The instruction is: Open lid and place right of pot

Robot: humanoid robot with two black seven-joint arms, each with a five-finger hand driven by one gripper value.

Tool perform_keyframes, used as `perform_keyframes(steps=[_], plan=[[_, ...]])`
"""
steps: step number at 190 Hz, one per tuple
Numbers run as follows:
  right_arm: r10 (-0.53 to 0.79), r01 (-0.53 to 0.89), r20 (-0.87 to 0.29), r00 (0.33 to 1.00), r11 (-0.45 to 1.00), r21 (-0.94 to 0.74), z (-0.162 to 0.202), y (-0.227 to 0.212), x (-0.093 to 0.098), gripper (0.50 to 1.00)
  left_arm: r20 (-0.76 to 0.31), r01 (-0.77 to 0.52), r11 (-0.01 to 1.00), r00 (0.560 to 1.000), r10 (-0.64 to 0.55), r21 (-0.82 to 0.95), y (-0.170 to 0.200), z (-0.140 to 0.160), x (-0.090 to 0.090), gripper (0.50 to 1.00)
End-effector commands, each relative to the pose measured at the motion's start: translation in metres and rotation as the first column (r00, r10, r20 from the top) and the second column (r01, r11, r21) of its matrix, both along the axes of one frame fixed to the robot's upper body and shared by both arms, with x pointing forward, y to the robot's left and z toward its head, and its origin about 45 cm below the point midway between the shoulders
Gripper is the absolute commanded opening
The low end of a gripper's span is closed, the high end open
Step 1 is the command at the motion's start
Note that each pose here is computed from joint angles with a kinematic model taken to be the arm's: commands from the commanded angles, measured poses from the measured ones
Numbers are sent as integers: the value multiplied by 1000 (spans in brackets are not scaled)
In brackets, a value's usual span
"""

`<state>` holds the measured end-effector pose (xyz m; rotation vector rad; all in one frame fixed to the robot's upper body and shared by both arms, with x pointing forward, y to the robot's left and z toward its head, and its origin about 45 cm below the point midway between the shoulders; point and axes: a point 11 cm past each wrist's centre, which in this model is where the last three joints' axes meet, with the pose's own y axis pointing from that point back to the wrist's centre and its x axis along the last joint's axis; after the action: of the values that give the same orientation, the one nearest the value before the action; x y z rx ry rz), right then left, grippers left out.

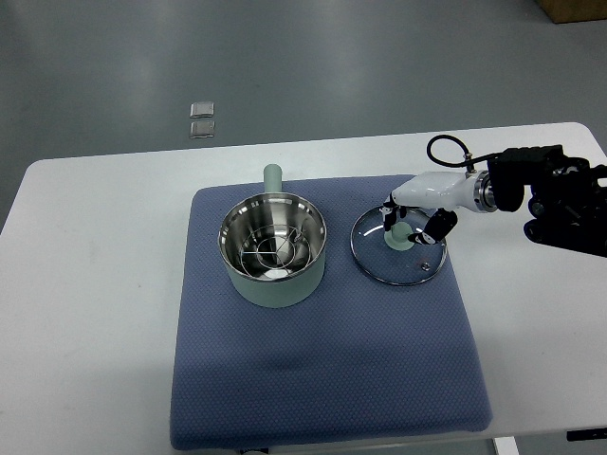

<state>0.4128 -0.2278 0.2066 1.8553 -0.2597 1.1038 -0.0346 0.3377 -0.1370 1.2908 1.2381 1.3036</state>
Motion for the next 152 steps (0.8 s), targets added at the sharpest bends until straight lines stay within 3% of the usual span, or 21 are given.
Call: perform_keyframes(steps=[1,40,76,114,152], plan=[[-2,2,5,1000,1000,23,6,4,3,821,-1,0,1000,1000,0,0,0,0,0,1000],[-56,54,12,998,991,120,39,7,18,844,-1,0,1000,1000,0,0,0,0,0,1000],[-192,190,-33,981,909,370,83,9,40,842,-1,0,1000,1000,0,0,0,0,0,1000],[-386,350,-95,918,673,652,112,-19,65,838,1,0,1000,1000,0,0,0,0,0,1000],[-514,464,-252,820,340,818,116,-40,77,836,-1,0,1000,1000,0,0,0,0,0,1000]])
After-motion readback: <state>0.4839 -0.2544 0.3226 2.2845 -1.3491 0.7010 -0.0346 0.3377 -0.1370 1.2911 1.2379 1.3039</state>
